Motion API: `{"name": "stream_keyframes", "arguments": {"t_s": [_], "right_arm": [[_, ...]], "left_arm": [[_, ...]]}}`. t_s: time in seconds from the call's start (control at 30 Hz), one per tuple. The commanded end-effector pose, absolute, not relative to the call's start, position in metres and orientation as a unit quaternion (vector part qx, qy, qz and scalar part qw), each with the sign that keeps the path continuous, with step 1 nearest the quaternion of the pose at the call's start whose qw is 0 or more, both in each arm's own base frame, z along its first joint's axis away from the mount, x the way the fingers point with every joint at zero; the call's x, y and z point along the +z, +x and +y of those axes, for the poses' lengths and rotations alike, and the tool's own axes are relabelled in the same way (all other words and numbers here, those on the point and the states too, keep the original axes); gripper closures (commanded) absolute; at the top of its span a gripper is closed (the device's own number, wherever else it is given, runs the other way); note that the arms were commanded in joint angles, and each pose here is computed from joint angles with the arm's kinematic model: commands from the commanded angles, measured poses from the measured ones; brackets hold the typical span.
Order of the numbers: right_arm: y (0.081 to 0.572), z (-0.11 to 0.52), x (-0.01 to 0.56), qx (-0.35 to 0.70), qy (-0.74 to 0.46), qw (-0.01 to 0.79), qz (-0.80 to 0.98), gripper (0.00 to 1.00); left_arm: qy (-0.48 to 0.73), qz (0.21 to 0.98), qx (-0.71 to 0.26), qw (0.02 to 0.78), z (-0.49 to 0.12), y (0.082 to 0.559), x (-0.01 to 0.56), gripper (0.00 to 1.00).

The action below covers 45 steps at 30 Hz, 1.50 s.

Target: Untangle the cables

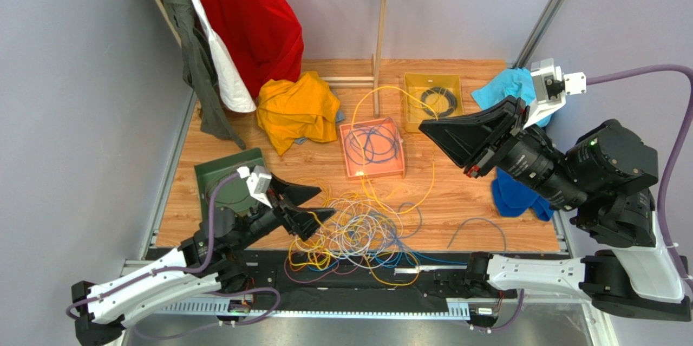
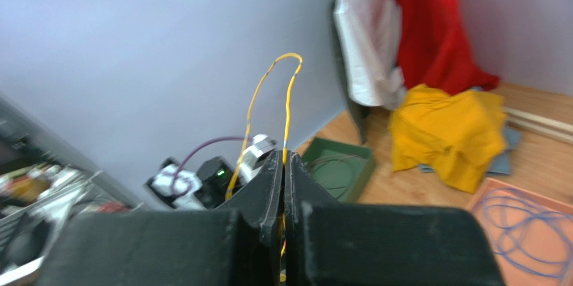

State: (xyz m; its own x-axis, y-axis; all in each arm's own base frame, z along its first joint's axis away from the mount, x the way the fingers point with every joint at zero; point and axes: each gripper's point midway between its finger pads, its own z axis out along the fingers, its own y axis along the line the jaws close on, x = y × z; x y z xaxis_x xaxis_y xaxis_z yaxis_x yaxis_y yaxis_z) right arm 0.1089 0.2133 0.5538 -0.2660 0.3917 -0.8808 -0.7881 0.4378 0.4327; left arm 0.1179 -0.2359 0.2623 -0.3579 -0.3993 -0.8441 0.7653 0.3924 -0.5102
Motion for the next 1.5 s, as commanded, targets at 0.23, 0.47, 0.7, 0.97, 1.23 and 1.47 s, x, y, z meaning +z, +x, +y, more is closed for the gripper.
{"name": "stream_keyframes", "arguments": {"t_s": [0.23, 0.47, 0.7, 0.97, 1.23, 1.47], "right_arm": [[0.236, 0.184, 0.483, 0.256, -0.061, 0.654, 0.709, 1.0], [0.342, 0.148, 0.444, 0.207, 0.045, 0.633, 0.744, 1.0], [0.419, 0.124, 0.444, 0.186, 0.089, 0.633, 0.746, 1.0], [0.487, 0.109, 0.425, 0.152, 0.114, 0.634, 0.749, 1.0], [0.533, 0.09, 0.385, 0.124, 0.137, 0.627, 0.757, 1.0], [0.546, 0.083, 0.382, 0.118, 0.144, 0.64, 0.745, 1.0]], "left_arm": [[0.112, 0.758, -0.475, 0.432, -0.236, 0.115, 0.166, 0.02], [0.064, 0.794, -0.435, 0.42, -0.216, 0.12, 0.132, 0.03], [0.038, 0.812, -0.4, 0.424, -0.2, 0.125, 0.119, 0.04], [0.038, 0.809, -0.409, 0.421, -0.206, 0.125, 0.12, 0.04], [0.049, 0.824, -0.394, 0.405, -0.209, 0.124, 0.105, 0.04], [0.052, 0.826, -0.389, 0.405, -0.213, 0.126, 0.098, 0.04]]}}
